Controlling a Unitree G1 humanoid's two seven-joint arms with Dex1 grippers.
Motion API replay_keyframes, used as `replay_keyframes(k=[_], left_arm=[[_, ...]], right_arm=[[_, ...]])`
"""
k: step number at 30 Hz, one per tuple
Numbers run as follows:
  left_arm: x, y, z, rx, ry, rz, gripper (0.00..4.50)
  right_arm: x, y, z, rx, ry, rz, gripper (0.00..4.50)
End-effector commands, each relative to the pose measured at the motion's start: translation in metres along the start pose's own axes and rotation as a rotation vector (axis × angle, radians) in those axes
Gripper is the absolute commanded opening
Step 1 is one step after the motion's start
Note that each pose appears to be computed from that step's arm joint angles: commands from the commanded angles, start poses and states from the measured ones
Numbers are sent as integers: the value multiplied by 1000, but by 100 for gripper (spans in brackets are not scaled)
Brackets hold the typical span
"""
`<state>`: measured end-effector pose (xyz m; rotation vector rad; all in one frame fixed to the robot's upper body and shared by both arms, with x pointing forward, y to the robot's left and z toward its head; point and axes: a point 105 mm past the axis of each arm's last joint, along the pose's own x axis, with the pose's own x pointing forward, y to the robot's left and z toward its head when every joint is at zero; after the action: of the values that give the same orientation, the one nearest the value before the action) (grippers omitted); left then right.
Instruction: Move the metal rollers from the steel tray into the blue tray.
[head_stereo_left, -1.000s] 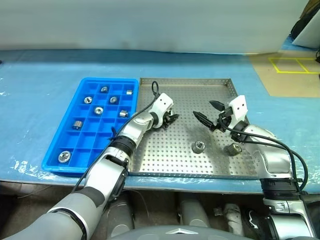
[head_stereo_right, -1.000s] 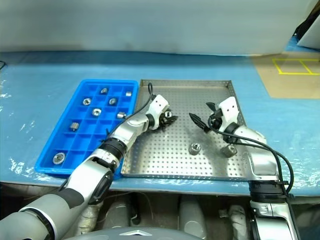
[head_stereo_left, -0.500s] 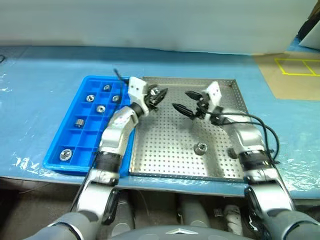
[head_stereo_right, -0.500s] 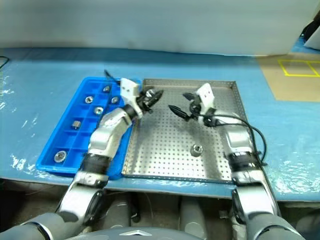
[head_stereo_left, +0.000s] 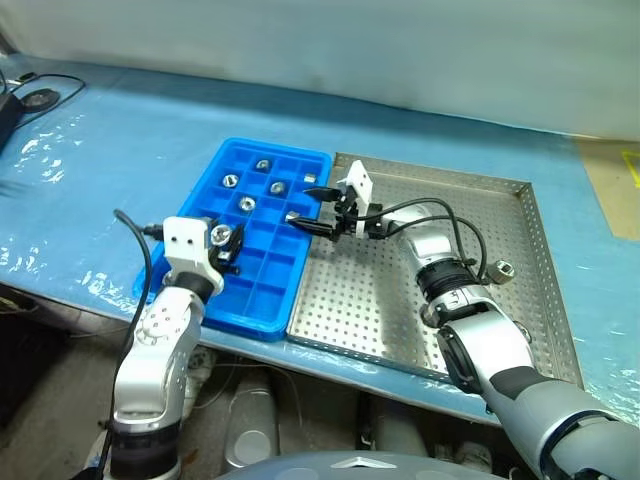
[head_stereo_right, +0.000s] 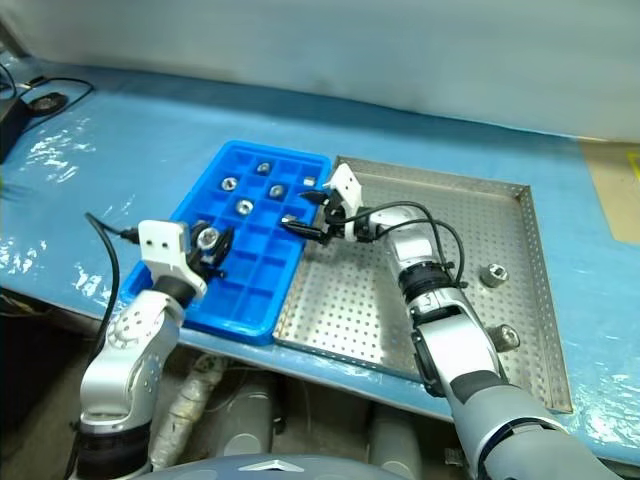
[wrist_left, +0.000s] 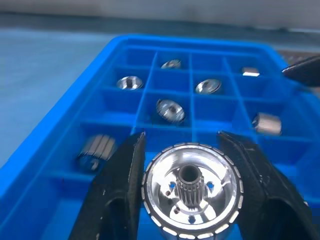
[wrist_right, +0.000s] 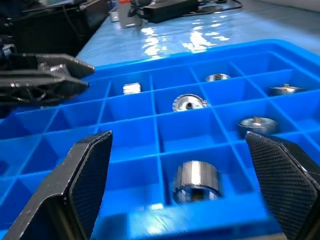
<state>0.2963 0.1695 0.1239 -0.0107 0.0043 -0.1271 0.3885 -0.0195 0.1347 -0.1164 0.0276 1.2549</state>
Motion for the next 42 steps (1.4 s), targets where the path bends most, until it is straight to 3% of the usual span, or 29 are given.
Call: replay_keyframes(k=[1, 8, 15, 22, 28, 34, 42], left_arm=[[-1, 3, 12, 28, -42, 34, 196], [6, 7, -2, 19, 10, 68, 196], [14, 10, -2, -3, 9, 70, 427], [44, -43, 35, -39, -131, -298, 427], [57, -91, 41, -21, -145, -655, 427], [65, -119, 41, 26, -136, -922, 427], [67, -135, 35, 60, -125, -1075, 427]], right_arm=[[3, 0, 15, -49, -35, 23, 450], [-2, -3, 12, -51, -32, 12, 450], [-12, -8, 11, -57, -32, -30, 450], [-51, -21, 9, -73, -27, -163, 450], [-96, -20, 4, -72, 1, -303, 450], [-131, 5, -12, -14, 90, -346, 450], [-150, 40, -37, 47, 248, -310, 450]])
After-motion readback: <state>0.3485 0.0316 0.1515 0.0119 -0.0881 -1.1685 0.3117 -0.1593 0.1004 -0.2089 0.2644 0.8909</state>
